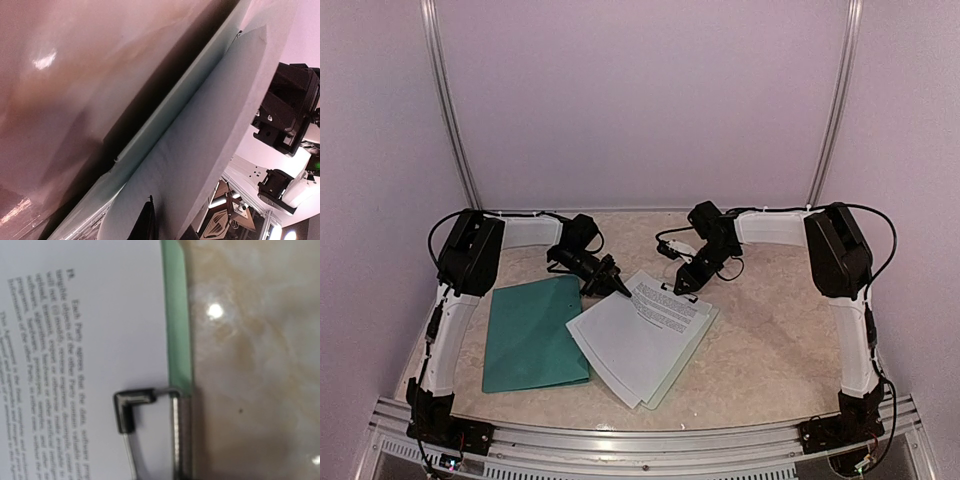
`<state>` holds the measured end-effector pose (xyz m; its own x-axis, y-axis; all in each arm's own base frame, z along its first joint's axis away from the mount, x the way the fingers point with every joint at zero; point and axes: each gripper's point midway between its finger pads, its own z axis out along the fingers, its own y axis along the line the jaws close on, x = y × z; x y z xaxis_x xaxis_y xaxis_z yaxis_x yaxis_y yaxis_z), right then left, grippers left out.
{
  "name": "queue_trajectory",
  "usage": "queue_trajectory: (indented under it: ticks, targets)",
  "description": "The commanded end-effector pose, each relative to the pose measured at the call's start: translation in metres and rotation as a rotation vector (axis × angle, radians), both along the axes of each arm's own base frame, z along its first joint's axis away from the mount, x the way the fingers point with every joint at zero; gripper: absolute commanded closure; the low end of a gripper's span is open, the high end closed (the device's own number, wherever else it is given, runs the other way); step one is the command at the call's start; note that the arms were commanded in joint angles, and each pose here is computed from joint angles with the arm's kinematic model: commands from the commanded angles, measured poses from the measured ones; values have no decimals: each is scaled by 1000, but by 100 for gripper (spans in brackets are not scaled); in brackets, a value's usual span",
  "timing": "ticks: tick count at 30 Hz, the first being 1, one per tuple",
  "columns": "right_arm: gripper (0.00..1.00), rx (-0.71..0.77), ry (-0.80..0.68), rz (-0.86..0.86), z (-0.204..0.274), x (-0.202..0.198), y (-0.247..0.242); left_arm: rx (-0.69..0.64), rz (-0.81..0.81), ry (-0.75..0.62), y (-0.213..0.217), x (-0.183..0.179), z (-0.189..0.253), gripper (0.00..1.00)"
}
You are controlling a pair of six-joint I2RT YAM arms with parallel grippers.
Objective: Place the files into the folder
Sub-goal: Clamp the file with the spring clip on the folder.
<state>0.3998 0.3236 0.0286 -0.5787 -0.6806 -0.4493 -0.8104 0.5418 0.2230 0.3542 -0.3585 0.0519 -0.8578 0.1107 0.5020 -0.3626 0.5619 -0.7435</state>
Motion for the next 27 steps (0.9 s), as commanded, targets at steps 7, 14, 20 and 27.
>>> queue_trajectory:
  ticks: [7,14,20,27]
  targets:
    - [59,-37,21,-1,-6,-9,-1,55,7,10,7,-6,-12,89]
    - [33,-25,-20,-17,9,-1,1,87,13,-2,12,-9,-13,84]
    - [16,-7,-105,-44,33,8,-1,175,5,-101,32,-9,-6,66]
    - [2,33,-230,-92,68,15,-7,259,4,-280,51,-2,24,46]
